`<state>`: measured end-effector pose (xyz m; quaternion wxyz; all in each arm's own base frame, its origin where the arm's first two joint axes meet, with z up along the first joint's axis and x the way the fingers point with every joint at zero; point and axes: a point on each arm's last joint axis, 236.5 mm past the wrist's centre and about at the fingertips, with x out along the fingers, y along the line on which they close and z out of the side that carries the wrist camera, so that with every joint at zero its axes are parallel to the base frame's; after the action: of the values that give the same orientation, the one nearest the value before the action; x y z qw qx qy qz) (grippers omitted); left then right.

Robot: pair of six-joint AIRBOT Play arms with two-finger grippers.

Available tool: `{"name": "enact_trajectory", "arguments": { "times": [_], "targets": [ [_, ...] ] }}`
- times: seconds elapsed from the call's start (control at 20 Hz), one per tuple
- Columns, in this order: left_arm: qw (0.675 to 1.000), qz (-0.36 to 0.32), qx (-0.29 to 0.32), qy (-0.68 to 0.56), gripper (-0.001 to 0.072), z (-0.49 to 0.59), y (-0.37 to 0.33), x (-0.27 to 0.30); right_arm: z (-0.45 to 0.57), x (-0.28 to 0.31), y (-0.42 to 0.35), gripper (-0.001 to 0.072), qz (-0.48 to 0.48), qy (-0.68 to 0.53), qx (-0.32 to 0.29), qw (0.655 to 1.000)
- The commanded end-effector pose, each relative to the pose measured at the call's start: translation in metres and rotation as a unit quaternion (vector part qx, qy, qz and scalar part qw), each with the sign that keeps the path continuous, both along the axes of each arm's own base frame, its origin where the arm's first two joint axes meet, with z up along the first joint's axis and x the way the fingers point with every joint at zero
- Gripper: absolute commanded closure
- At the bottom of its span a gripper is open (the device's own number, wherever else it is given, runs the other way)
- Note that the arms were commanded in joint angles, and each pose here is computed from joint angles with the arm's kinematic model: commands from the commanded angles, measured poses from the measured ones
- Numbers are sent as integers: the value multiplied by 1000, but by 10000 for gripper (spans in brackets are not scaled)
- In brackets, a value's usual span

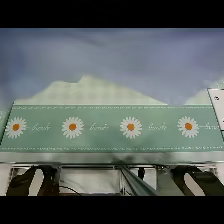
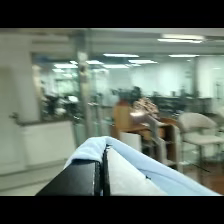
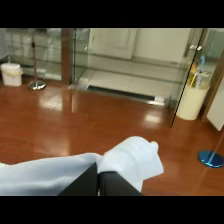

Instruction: Fold the shirts.

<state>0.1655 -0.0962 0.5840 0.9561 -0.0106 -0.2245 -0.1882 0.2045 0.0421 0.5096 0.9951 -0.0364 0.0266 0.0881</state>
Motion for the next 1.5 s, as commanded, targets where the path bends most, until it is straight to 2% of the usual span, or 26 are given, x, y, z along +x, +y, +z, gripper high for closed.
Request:
{"name": "enact_trajectory", "arguments": {
  "times": [0.0, 0.25, 0.4, 0.55, 0.65, 0.85, 1.0, 1.2, 1.35, 1.45],
  "targets": [
    [993, 115, 12, -21, 678, 3, 19, -48, 0, -46, -22, 693, -52, -10, -3, 999],
    [978, 161, 19, 128, 678, -67, 43, -22, -26, -34, -32, 693, -71, 35, 1, 997],
    [960, 142, -8, 241, 678, -126, 55, 19, -75, 1, -28, 693, -61, 114, 7, 992],
    [929, 76, -22, 362, 678, -208, 55, 78, -153, 49, -9, 693, -17, 233, 16, 972],
    [900, 32, -55, 431, 677, -270, 56, 124, -215, 83, 0, 693, 6, 315, 17, 949],
    [833, -2, -88, 547, 678, -397, 51, 216, -330, 182, -6, 693, -2, 412, 27, 911],
    [804, 3, -104, 586, 677, -465, 43, 288, -409, 252, -11, 693, -13, 448, 47, 893],
    [759, -1, -129, 639, 677, -537, 30, 358, -486, 317, -18, 693, -13, 502, 95, 860],
    [731, 3, -165, 662, 678, -572, 25, 390, -514, 351, -24, 693, -17, 516, 124, 848],
    [721, 1, -168, 672, 678, -588, 19, 397, -526, 364, -27, 693, -19, 518, 126, 846]
  ]
}}
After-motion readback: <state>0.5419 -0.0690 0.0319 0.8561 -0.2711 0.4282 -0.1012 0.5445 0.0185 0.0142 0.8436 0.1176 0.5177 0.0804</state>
